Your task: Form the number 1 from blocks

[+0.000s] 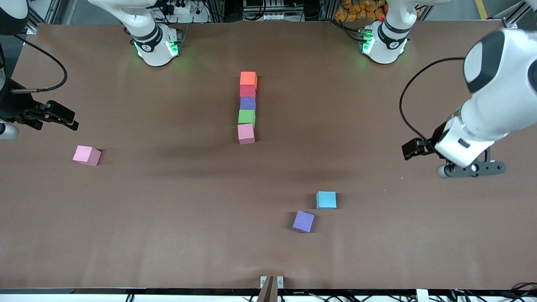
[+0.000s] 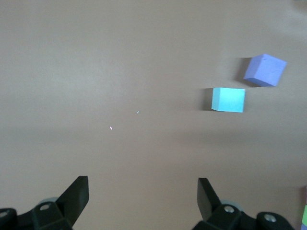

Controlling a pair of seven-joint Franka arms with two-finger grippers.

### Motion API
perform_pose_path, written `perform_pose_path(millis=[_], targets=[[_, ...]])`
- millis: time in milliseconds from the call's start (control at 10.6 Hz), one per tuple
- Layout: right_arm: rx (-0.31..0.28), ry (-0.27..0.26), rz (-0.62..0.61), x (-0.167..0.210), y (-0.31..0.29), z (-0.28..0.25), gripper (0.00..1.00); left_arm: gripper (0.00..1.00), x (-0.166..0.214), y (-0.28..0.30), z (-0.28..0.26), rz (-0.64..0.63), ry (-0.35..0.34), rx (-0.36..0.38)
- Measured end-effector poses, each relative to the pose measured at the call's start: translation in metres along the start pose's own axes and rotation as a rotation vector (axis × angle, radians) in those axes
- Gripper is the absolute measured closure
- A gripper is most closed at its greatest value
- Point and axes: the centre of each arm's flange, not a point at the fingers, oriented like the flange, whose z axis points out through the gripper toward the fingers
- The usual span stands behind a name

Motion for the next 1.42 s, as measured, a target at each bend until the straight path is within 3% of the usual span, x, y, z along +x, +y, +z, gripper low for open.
perform_pose_path(millis=[284,664,1422], targets=[[0.001,0.005,-0.009,0.001,-0.005,0.001,0.00,0.00,-0.038,-0.005,-0.057,0.089,0.021,0.008],[-0.005,0.006,0.006,0.000,0.005,0.006,0.00,0.00,-0.079,-0.014,-0.086,0.104,-0.062,0.035],[0.000,0.010,0.013,-0.012,0.010,0.012,0.00,0.00,-0.087,-0.016,-0.089,0.151,-0.084,0.084]])
